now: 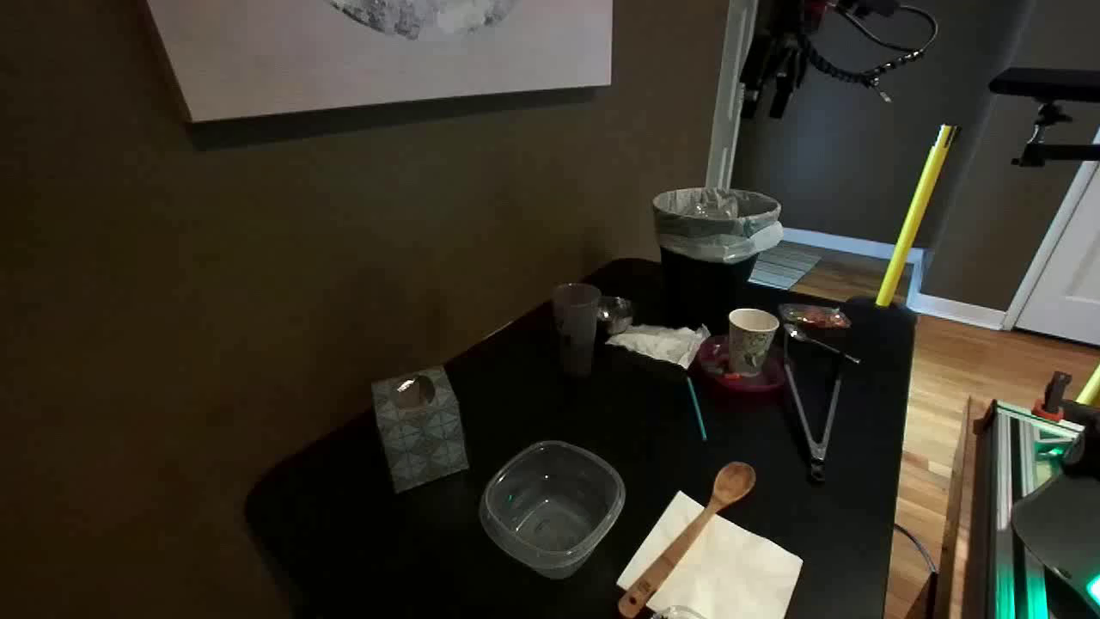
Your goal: Move the black bin backwards.
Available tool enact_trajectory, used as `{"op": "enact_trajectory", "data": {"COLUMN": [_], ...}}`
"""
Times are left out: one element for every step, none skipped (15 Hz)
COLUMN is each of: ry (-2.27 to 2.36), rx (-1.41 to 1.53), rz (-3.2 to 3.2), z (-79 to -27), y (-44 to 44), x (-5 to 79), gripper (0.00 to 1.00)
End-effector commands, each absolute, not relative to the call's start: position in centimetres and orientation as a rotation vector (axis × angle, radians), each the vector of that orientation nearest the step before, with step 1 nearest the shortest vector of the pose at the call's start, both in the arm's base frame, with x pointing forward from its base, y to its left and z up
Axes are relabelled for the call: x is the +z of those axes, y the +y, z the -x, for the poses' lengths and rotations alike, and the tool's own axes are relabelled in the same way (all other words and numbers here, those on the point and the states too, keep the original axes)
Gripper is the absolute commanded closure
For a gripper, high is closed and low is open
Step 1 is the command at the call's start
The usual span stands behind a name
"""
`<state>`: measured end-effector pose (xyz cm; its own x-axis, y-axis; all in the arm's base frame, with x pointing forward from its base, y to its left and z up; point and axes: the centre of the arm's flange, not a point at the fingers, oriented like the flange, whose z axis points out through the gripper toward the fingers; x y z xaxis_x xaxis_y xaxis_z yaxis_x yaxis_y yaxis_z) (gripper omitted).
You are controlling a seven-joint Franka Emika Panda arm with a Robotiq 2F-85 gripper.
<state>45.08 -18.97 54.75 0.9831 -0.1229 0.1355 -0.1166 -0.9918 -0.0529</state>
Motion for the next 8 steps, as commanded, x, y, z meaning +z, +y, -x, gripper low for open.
{"op": "enact_trajectory", "data": {"ry": [0.186,0.186,0.186,0.186,0.186,0.186,0.196,0.189], "rx": [-0.215,-0.215,-0.215,-0.215,-0.215,-0.215,-0.223,-0.220], "rz": [3.084,3.084,3.084,3.084,3.084,3.084,3.088,3.108], "z": [-45.1,-45.1,-45.1,-45.1,-45.1,-45.1,-45.6,-46.4], "y": [-19.0,-19.0,-19.0,-19.0,-19.0,-19.0,-19.3,-19.8], "x": [54.8,54.8,54.8,54.8,54.8,54.8,54.8,54.8], "gripper": [0.00,0.00,0.00,0.00,0.00,0.00,0.00,0.00]}}
